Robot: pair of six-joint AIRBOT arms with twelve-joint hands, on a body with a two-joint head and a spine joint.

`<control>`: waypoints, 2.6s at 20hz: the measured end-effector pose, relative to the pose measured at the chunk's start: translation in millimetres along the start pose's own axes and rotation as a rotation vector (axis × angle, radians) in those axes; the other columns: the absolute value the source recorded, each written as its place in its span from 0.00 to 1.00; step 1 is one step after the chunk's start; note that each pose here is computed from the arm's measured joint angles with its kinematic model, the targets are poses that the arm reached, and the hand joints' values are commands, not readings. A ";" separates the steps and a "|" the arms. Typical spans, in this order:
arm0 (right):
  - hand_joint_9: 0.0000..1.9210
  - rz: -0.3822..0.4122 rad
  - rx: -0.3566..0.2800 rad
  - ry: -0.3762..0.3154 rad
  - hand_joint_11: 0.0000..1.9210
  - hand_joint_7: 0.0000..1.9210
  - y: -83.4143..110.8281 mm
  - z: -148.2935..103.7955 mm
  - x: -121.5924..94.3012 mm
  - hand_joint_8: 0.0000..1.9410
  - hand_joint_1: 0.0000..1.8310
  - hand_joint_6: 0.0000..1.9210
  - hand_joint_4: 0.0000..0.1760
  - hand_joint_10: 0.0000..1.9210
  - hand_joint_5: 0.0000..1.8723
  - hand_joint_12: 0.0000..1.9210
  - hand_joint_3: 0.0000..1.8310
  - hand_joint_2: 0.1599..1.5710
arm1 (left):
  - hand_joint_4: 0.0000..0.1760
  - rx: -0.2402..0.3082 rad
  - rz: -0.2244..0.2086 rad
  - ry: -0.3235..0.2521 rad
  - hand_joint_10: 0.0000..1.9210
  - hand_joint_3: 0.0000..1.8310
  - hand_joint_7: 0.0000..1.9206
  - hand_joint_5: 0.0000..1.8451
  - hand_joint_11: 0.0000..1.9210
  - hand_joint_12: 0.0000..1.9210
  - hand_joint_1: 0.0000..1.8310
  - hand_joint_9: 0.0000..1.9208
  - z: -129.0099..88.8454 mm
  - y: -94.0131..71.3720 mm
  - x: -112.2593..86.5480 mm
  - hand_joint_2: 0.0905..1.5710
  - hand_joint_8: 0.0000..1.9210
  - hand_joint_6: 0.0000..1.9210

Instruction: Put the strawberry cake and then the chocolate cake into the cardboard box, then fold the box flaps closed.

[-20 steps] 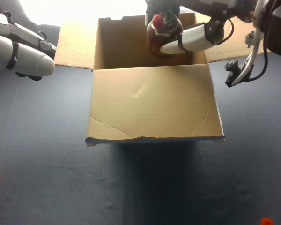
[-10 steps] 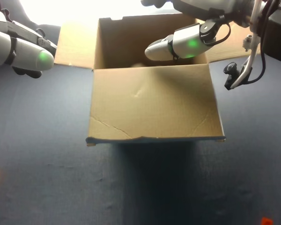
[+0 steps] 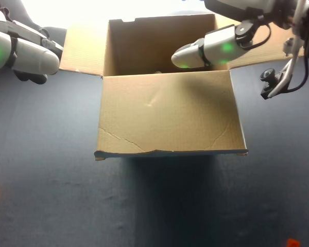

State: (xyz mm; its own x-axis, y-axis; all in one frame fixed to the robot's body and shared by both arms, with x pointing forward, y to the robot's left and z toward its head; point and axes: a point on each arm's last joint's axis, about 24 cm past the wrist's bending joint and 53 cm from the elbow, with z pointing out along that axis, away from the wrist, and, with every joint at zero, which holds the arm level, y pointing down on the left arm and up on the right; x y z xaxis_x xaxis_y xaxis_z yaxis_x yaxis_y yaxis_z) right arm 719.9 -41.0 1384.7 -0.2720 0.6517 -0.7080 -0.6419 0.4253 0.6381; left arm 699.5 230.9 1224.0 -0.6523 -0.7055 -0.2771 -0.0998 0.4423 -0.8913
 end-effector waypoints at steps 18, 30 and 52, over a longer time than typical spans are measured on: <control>0.14 0.022 0.082 -0.045 0.00 0.20 -15.5 -65.9 -46.0 0.00 0.25 0.01 0.00 0.22 0.12 0.73 0.00 0.63 | 0.00 0.146 -0.093 0.003 0.00 0.01 0.31 0.23 0.11 0.63 0.20 0.36 1.4 -60.0 -1.6 0.68 0.00 0.00; 0.12 -0.070 0.130 -0.169 0.00 0.18 -54.7 -116.9 -91.7 0.00 0.26 0.00 0.00 0.25 0.12 0.73 0.00 0.63 | 0.00 0.241 -0.146 0.153 0.00 0.01 0.32 0.24 0.10 0.64 0.18 0.36 18.5 -97.8 61.2 0.69 0.00 0.00; 0.13 -0.259 0.416 -0.074 0.00 0.19 -132.4 -174.3 -90.6 0.00 0.26 0.00 0.00 0.28 0.12 0.75 0.00 0.65 | 0.03 0.285 -0.247 0.205 0.00 0.00 0.32 0.25 0.13 0.63 0.21 0.37 63.5 -71.7 99.8 0.70 0.00 0.00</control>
State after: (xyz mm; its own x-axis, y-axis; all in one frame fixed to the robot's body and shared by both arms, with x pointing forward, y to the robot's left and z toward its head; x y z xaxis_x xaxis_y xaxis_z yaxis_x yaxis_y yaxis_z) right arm 704.5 -265.8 1311.6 -0.0795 0.5279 -0.8456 -0.3370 0.7841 0.5212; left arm 689.2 93.7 1237.5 -0.7735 -0.6337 0.0082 -0.0787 0.0832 -0.9934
